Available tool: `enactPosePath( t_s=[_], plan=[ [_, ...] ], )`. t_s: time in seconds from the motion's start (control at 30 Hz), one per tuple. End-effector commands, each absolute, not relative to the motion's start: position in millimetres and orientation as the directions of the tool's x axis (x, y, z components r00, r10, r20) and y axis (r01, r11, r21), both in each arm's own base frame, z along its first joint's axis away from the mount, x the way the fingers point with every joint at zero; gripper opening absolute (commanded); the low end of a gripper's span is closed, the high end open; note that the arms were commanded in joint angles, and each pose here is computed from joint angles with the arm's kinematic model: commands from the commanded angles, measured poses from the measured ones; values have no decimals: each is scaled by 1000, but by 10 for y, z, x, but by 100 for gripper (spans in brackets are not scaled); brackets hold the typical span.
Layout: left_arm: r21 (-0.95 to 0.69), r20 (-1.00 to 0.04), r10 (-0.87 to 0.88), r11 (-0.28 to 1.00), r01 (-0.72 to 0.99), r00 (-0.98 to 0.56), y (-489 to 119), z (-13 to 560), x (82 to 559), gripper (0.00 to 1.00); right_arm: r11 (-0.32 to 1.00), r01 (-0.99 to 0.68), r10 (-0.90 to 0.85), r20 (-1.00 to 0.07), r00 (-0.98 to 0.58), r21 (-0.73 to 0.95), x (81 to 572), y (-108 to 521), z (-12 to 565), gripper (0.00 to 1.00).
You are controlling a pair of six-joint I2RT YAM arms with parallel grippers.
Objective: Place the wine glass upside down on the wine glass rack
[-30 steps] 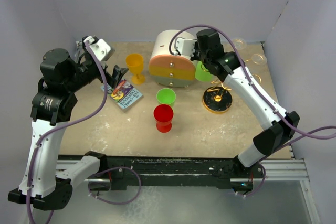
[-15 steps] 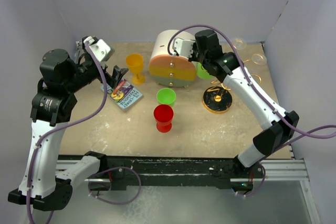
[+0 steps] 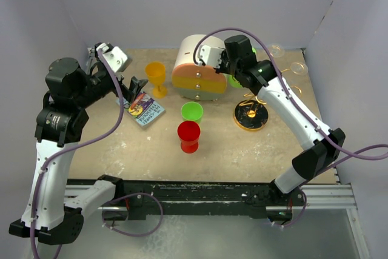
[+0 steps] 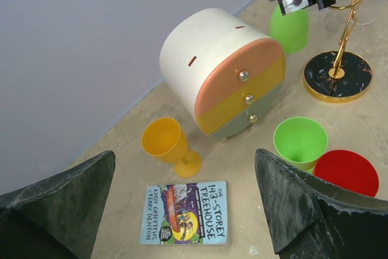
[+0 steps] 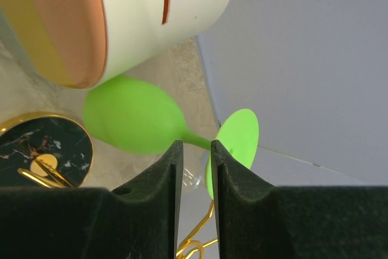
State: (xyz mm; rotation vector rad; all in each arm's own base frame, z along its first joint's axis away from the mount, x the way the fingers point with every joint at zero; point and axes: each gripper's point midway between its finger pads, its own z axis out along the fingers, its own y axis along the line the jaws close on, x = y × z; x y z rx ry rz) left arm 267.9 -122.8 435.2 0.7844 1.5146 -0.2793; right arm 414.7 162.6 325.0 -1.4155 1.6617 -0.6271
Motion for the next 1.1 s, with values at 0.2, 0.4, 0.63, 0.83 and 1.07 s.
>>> enactPosePath(
  t_s=[0.2,0.4,0.63,0.83,1.07],
  plan=[
    [207,-951,308,687,697,-20,-1358,3956,2792,99,445,-566,-774,-616,147,-694,3852,2070,3899,37],
    [155,-932,347,640,752,-103,-1598,3496,2871,100,534,-582,-665,-730,159,-613,3559,2047,4170,42],
    [145,-904,407,581,800,-131,-1982,3066,3028,97,632,-571,-542,-826,157,-523,3315,1738,4575,52],
    [116,-871,466,497,860,-152,-2292,2712,3015,95,669,-569,-478,-863,162,-477,3125,1400,4676,66],
    [101,-819,555,388,916,-145,-2406,2436,2724,89,707,-512,-478,-863,164,-489,2984,1123,4685,71]
  ],
)
